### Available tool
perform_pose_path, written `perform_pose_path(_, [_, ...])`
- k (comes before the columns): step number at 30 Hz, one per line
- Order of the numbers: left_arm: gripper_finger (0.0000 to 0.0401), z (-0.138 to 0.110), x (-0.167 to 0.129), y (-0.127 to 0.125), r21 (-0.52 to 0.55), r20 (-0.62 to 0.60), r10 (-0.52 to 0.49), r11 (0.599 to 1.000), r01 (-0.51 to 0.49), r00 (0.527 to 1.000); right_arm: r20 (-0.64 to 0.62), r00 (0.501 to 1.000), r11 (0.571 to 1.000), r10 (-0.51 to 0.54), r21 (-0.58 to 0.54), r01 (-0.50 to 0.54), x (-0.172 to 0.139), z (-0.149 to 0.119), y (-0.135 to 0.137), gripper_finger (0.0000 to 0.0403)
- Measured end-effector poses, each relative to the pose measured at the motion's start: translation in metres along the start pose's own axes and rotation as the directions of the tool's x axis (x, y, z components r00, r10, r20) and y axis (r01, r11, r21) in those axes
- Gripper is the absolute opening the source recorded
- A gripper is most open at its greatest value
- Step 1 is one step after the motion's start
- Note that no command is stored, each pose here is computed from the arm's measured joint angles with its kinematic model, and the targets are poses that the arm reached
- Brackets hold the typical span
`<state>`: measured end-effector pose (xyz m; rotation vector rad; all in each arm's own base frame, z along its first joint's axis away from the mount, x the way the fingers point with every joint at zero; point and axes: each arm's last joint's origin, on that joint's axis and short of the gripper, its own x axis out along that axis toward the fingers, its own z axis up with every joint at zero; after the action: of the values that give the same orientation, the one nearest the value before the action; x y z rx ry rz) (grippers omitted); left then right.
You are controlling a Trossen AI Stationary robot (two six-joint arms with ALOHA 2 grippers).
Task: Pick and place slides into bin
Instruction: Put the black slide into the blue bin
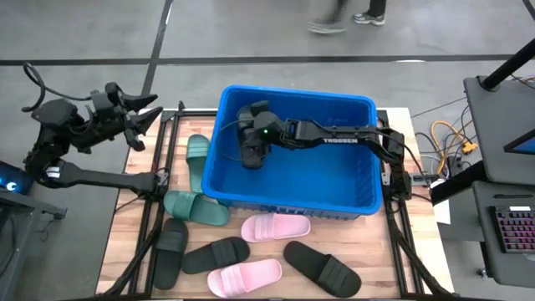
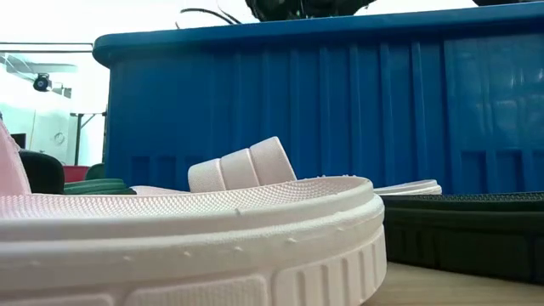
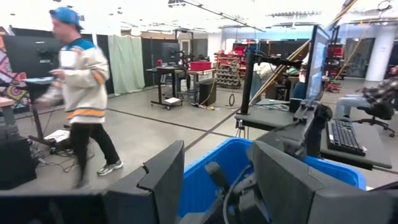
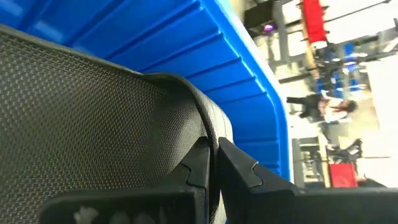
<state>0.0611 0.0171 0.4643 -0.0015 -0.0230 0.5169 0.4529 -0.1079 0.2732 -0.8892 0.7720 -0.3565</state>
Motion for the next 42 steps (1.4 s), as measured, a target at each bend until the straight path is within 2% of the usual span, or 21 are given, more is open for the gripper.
perform_pose_path(4, [0.0176,0.000,0.000,0.001,0.001,-0.001,0.020,1.000,-0.020,1.000,-0.005,0.997,0.994,-0.077,0.078,0.077,0.008,-0.010,0.003,0.0012])
perform_pose_path(8, [0.0176,0.000,0.000,0.001,0.001,-0.001,0.040,0.999,-0.040,0.999,-0.017,0.996,0.984,-0.092,0.149,0.094,0.016,-0.020,0.008,0.0012])
perform_pose_path(13, [0.0176,0.000,0.000,0.001,0.001,-0.002,0.050,0.999,-0.050,0.999,-0.037,0.995,0.978,-0.094,0.181,0.100,0.027,-0.023,0.017,0.0012])
perform_pose_path(17, [0.0176,0.000,0.000,0.002,0.002,-0.002,0.071,0.997,-0.071,0.997,-0.043,0.994,0.984,-0.097,0.146,0.103,0.033,-0.022,0.019,0.0012])
perform_pose_path(22, [0.0176,0.000,0.001,0.002,0.003,-0.004,0.084,0.996,-0.084,0.996,-0.038,0.993,0.973,-0.108,0.199,0.114,0.040,-0.018,0.018,0.0012])
perform_pose_path(28, [0.0176,0.000,0.003,0.001,0.005,-0.008,0.092,0.996,-0.092,0.996,-0.076,0.995,0.986,-0.072,0.148,0.082,0.064,-0.020,0.038,0.0012])
perform_pose_path(32, [0.0176,-0.001,0.004,0.001,0.006,-0.010,0.091,0.996,-0.091,0.996,-0.147,0.981,0.981,-0.126,0.130,0.145,0.078,-0.018,0.046,0.0012])
perform_pose_path(37, [0.0176,-0.001,0.004,0.000,-0.001,-0.012,0.090,0.996,-0.090,0.996,-0.164,0.980,0.984,-0.117,0.116,0.137,0.094,-0.016,0.057,0.0012])
perform_pose_path(42, [0.0176,0.000,0.004,0.000,-0.019,-0.011,0.089,0.996,-0.089,0.996,-0.206,0.968,0.987,-0.142,0.049,0.155,0.100,-0.014,0.061,0.0012])
